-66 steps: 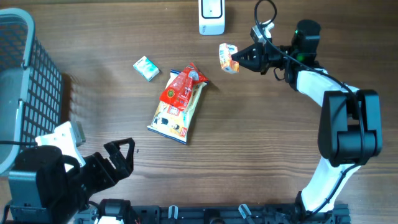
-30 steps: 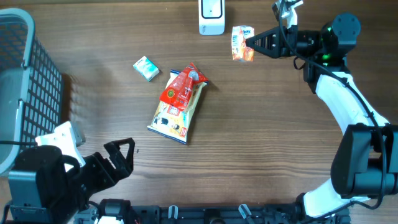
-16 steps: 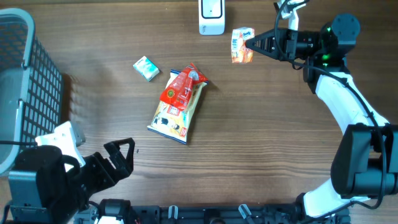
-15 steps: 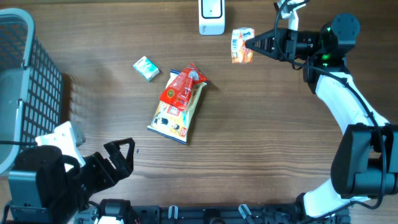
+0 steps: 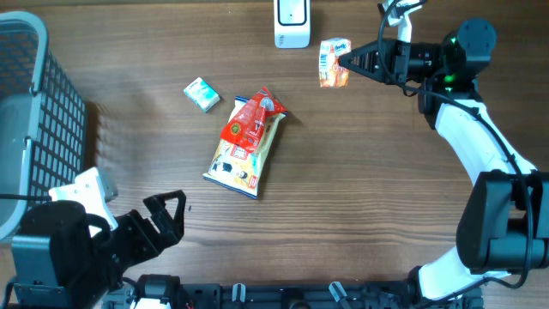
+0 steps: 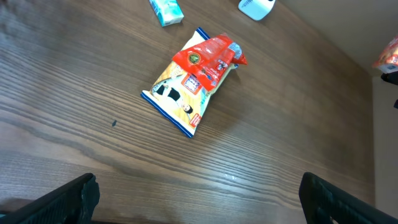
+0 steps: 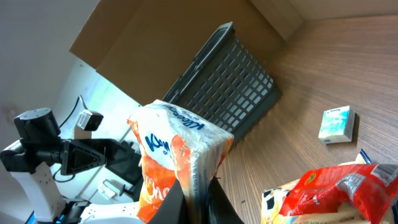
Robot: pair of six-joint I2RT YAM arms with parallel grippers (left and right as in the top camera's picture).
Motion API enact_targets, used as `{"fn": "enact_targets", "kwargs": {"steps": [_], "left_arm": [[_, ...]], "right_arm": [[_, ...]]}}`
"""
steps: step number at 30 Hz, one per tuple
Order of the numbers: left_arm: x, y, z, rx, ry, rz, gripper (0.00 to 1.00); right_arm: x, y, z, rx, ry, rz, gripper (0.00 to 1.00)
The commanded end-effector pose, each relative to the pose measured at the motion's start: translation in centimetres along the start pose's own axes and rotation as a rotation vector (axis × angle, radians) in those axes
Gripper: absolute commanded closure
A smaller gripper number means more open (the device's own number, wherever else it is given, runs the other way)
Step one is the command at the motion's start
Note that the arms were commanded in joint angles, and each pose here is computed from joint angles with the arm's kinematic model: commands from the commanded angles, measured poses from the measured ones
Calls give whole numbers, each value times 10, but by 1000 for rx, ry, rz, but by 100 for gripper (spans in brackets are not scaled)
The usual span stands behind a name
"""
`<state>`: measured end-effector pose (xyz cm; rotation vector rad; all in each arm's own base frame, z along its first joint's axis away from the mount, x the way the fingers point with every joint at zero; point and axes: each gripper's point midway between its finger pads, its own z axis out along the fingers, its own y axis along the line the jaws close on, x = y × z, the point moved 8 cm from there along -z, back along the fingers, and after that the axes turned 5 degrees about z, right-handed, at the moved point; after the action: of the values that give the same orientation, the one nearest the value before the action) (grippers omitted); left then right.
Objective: Scan the item barcode
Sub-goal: 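Hold the tissue pack over the white scanner with the right gripper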
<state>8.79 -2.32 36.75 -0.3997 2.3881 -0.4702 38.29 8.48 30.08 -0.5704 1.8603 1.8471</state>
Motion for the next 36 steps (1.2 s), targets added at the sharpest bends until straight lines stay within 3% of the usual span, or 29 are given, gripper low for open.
{"fn": "enact_targets", "kwargs": {"steps": [1,9,13,16,18,20,22,27,31,36], "left_arm": [[1,0,1,0,1,-7,0],[1,0,1,0,1,-7,0],[1,0,1,0,1,-7,0],[1,0,1,0,1,-7,0],[1,0,1,0,1,-7,0],[1,0,1,0,1,-7,0],[1,0,1,0,1,-7,0],[1,0,1,0,1,-7,0],[1,0,1,0,1,-7,0],[1,0,1,0,1,-7,0]], "right_arm": [[1,10,2,-3,3,8,96],[-18,-5,1,100,-232,98,95],[-19,-36,-4,265,-373,169,95],[-6,-73,-4,619,-415,210,95],[4,-89,-7,1035,-374,187,95],[5,-86,-3,1359,-306,52,95],[1,-77,11,1528,-254,-112,95],[-15,-68,53,1594,-304,-376,95],[-28,-82,68,1612,-362,-401,95],[-68,-104,97,1559,-237,-384,95]]}}
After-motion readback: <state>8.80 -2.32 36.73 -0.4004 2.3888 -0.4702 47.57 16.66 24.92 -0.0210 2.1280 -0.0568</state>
